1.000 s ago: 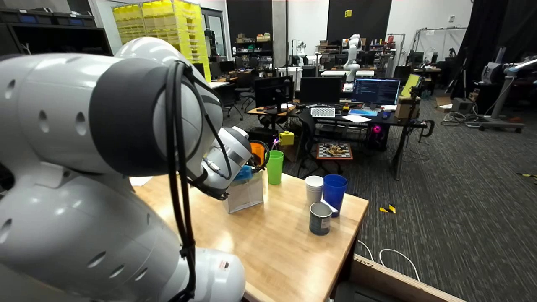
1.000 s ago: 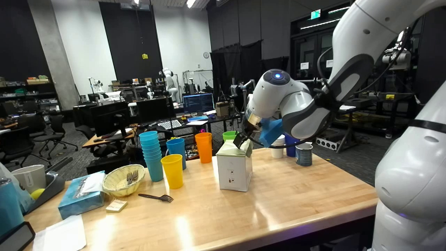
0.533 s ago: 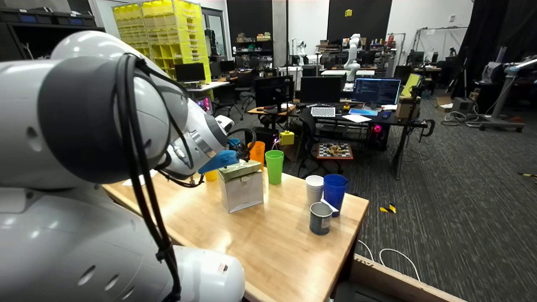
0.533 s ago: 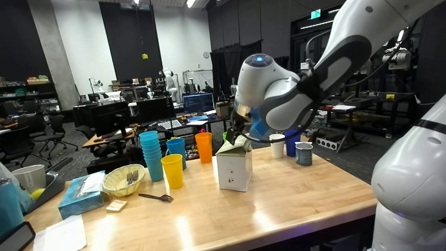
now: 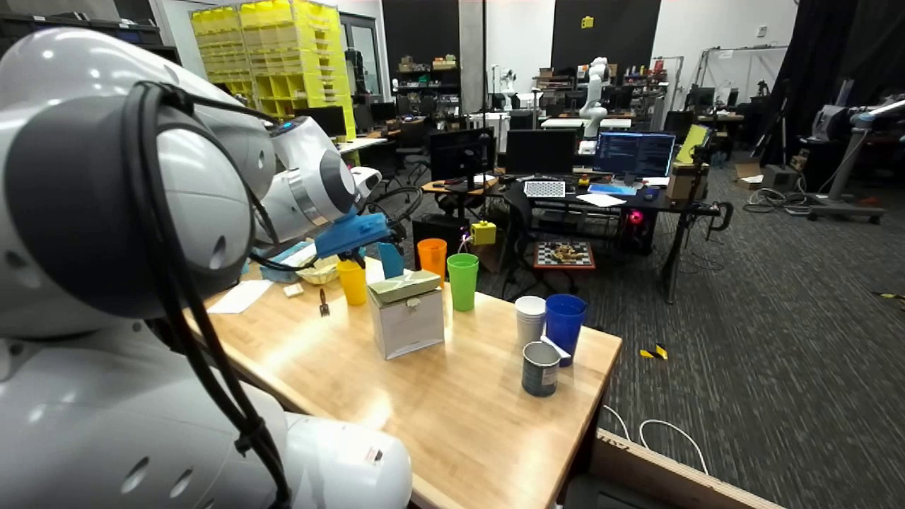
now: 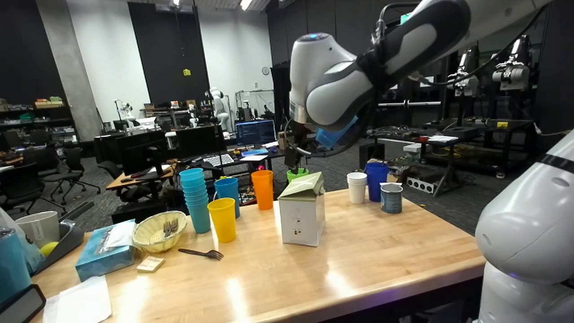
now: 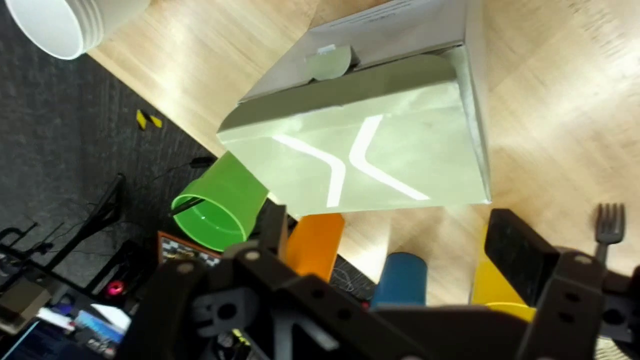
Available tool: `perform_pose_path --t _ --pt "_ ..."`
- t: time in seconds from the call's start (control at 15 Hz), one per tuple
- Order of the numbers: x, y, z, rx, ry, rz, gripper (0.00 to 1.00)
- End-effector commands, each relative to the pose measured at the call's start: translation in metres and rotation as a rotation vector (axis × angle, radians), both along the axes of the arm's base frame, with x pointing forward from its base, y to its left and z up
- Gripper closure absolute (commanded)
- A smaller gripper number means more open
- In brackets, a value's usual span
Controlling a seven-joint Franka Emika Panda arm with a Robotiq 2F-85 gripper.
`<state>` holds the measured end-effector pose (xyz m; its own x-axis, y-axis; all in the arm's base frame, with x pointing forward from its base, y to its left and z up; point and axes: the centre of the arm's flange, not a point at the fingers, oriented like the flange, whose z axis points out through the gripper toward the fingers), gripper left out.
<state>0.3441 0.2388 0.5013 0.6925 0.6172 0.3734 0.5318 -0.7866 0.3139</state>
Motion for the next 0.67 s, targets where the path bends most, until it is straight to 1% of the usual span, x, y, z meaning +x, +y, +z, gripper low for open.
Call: perform_pose_path --t 0.0,0.07,0.13,0.2,0.6 --pt "0.023 -0.008 0.015 0.009 0.18 0.09 0.0" --pt "0.008 -0.005 0.003 0.016 0.095 0.05 0.0" --pt "0.012 -0.008 0.004 0.019 0.13 0.067 0.0" --pt "0.016 -0.009 0.005 0.02 0.145 0.075 0.0" --pt "0.02 -0.005 0.001 0.016 0.163 0.087 0.0"
